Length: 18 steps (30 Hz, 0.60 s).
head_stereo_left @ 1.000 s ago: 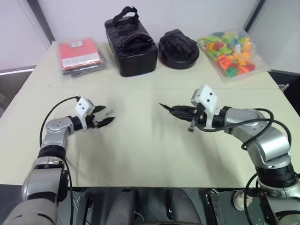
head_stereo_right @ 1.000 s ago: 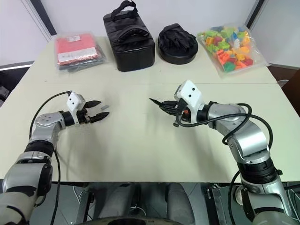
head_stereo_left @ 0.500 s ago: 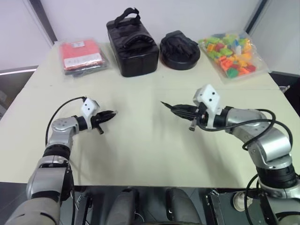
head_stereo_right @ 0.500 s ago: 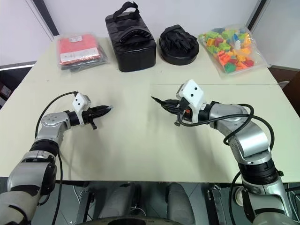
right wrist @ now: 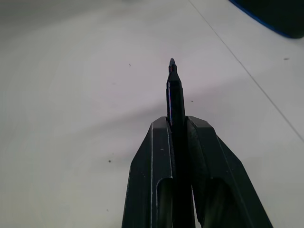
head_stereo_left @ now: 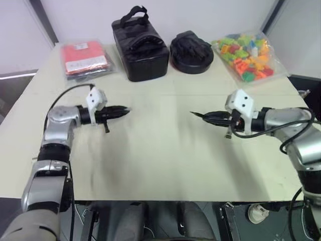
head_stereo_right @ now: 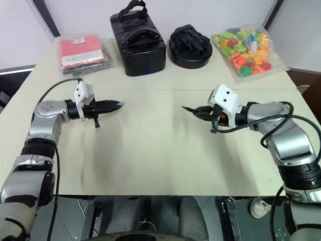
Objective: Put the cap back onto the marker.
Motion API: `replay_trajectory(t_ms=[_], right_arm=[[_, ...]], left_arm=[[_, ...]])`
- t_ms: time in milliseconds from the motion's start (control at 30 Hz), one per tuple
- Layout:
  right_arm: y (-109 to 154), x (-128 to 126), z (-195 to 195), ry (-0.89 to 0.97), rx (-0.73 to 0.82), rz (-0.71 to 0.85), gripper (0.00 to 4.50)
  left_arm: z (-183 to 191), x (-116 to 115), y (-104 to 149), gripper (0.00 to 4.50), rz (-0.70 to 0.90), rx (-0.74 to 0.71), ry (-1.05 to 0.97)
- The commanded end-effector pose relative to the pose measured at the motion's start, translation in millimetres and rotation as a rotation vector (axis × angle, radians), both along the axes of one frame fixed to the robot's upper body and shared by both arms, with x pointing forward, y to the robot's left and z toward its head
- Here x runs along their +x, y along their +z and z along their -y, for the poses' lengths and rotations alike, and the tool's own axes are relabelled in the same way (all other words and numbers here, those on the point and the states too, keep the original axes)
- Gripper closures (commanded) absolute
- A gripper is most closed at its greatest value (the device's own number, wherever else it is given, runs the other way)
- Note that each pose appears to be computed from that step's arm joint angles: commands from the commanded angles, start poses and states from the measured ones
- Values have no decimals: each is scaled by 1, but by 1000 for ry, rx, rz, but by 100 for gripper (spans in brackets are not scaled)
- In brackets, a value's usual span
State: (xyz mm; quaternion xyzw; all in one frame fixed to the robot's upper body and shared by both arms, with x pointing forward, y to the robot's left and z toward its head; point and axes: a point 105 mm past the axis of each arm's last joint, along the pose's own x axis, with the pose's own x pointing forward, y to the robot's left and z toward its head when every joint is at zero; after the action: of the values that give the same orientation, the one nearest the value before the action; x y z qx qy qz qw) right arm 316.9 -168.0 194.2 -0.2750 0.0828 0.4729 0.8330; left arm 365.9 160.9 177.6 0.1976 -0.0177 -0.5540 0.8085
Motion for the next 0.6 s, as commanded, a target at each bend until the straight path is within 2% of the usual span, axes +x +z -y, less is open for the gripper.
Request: replay_trajectory(t_ms=[33,200,400,600], right_arm=[[18,-4,-4,112,-55,42,450],[26,-9,-16,205,-85,46,450],[18,-7,-34,248,-76,55,450],[17,-6,-39,253,-59,57,450]], left_arm=[[32,-19,27,444,63,34,-185],[56,-29,31,444,77,49,-287],[74,-23,18,444,69,39,-315],[86,-18,19,444,80,9,-332]])
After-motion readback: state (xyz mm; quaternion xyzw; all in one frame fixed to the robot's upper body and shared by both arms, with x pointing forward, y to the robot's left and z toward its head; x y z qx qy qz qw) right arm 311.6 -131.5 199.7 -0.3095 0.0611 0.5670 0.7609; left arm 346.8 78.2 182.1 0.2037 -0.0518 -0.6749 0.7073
